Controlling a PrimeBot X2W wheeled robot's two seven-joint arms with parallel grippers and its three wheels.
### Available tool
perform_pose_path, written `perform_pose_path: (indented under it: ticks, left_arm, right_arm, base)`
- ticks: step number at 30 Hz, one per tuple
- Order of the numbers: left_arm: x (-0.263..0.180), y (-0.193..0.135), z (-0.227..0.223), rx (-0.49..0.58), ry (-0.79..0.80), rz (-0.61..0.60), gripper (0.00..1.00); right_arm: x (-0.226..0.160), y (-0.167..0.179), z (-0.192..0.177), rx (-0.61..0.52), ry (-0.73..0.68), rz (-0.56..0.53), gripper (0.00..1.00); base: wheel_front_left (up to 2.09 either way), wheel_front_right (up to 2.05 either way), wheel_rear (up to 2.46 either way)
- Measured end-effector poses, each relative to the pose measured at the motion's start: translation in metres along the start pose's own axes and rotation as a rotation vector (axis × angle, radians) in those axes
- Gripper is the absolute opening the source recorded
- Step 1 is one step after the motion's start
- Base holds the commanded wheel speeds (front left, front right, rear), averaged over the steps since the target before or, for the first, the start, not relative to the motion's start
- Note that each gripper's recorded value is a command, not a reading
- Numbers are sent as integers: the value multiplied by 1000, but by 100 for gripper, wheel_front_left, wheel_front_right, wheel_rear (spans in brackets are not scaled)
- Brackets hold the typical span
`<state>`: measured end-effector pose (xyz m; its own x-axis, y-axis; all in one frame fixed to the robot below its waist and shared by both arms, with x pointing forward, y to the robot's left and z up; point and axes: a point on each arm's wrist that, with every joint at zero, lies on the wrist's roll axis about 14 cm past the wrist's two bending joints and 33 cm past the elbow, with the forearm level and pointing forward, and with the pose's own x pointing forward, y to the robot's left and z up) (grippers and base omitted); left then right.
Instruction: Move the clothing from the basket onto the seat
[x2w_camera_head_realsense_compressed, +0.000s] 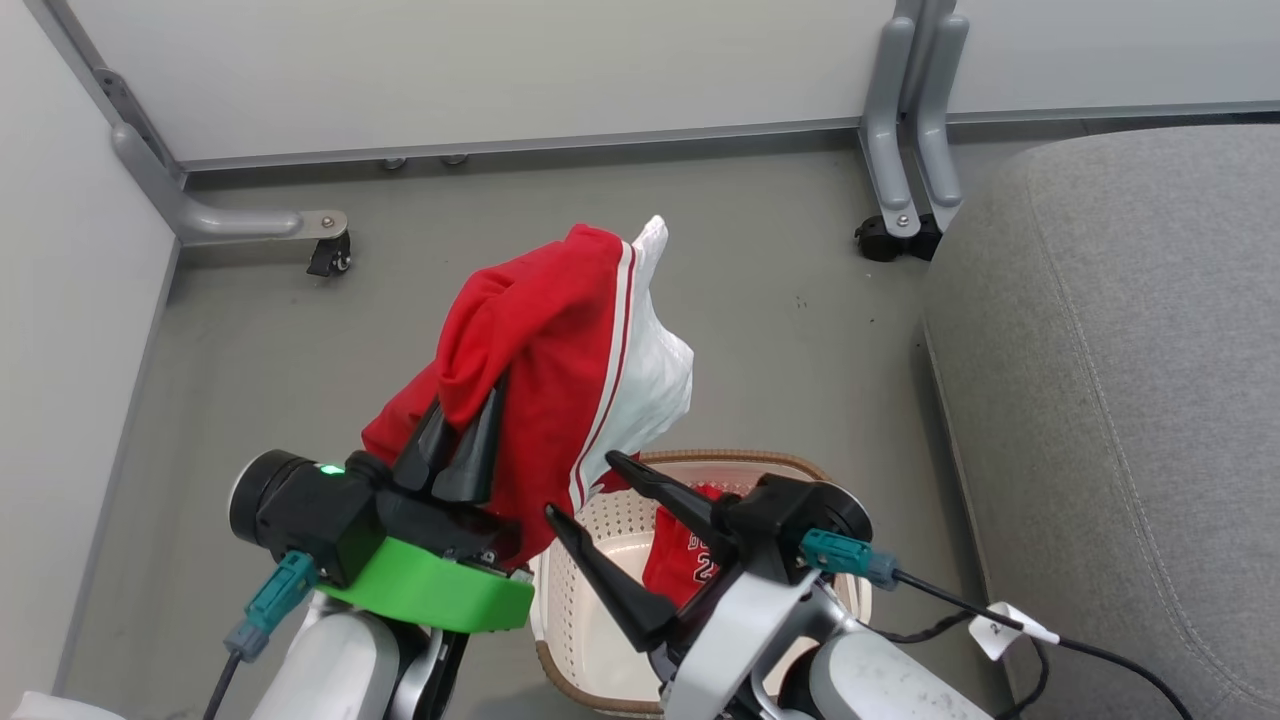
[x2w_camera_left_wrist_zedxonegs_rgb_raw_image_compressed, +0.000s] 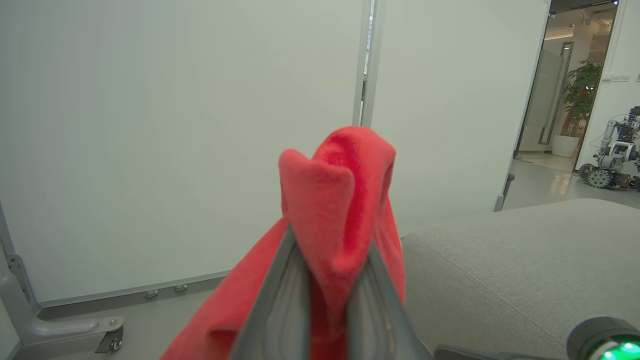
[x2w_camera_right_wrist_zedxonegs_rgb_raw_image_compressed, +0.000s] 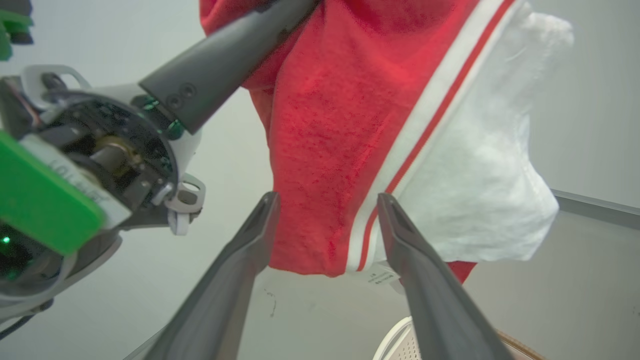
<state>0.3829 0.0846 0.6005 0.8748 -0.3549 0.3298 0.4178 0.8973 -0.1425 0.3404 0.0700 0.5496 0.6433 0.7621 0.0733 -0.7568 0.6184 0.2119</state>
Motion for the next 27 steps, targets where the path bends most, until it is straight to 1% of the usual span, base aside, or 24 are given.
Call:
perform_pose_path:
  ticks: [4,8,15,17,27]
  left_arm:
    - [1,0,-3,4,8,-2,0]
    - [0,0,-6,3,17,2,0]
    - [1,-3,-10,4,28,-8,0]
    - [1,-3,-11,3,29,-9,0]
    - [2,-10,-11,-5,28,-26,0]
  right_arm:
    - [12,8,-3,-7,13,54,100]
    - [18,5,-6,-5,20,62,100]
    - [27,9,-11,15,34,98,100]
    - [29,10,-11,24,35,103,100]
    - [38,-3,-13,1,43,87,100]
  base:
    - [0,0,0]
    - [0,0,0]
    - [0,0,0]
    - [0,0,0]
    - [0,0,0]
